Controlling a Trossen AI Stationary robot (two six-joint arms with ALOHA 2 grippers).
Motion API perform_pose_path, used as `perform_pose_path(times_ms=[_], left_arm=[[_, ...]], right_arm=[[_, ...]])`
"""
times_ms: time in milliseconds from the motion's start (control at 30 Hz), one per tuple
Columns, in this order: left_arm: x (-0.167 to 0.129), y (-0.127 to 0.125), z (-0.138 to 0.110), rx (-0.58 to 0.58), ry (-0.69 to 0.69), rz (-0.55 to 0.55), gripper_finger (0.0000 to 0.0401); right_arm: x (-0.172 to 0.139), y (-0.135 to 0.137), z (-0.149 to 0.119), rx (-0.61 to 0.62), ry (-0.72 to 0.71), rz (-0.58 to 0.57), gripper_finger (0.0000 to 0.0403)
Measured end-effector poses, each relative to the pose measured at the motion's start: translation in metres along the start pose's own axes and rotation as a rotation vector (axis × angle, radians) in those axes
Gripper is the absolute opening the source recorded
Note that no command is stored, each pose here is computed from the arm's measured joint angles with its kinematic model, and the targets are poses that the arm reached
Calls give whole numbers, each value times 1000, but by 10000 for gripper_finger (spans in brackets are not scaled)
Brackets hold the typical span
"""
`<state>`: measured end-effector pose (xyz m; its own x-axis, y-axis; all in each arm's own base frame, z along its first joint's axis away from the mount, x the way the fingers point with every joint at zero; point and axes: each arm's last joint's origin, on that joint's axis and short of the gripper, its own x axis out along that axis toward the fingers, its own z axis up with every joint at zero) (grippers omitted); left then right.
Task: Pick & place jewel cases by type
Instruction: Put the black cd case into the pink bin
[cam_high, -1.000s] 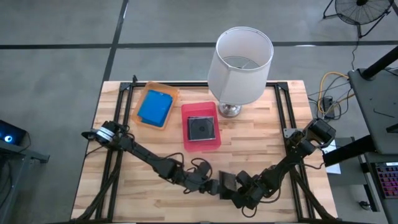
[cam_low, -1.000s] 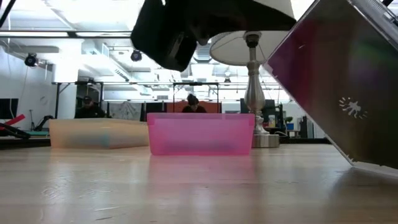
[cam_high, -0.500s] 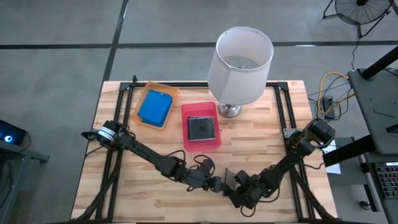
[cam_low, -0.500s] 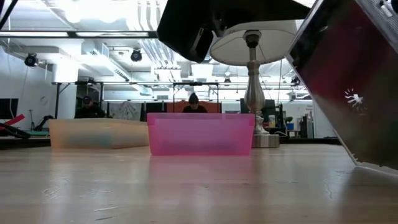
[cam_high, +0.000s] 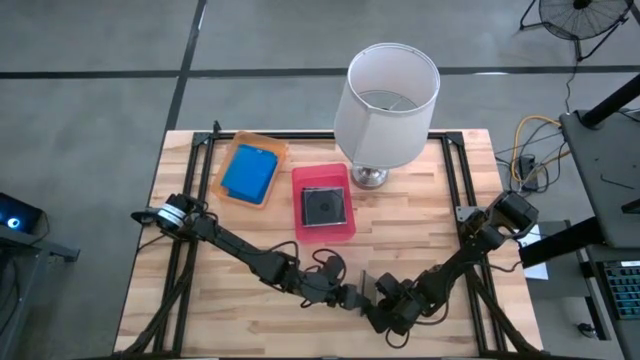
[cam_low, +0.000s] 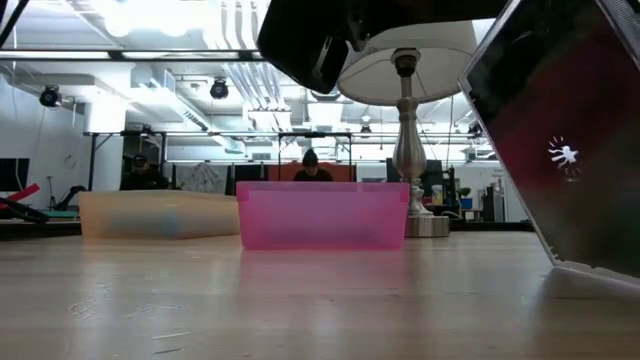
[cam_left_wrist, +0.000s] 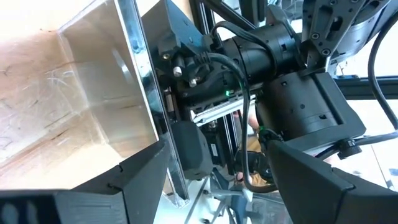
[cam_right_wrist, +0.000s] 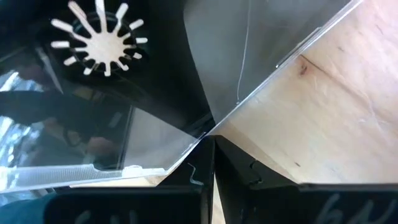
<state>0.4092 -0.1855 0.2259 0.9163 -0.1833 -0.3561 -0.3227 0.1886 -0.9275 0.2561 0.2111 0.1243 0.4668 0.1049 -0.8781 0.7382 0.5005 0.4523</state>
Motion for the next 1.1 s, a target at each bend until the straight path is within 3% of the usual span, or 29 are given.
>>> perform_pose_path(times_ms=[1100], left_arm=[[-1, -1, 1, 14, -11, -2, 263]], right_arm=[[4, 5, 14, -51, -82, 62, 8]])
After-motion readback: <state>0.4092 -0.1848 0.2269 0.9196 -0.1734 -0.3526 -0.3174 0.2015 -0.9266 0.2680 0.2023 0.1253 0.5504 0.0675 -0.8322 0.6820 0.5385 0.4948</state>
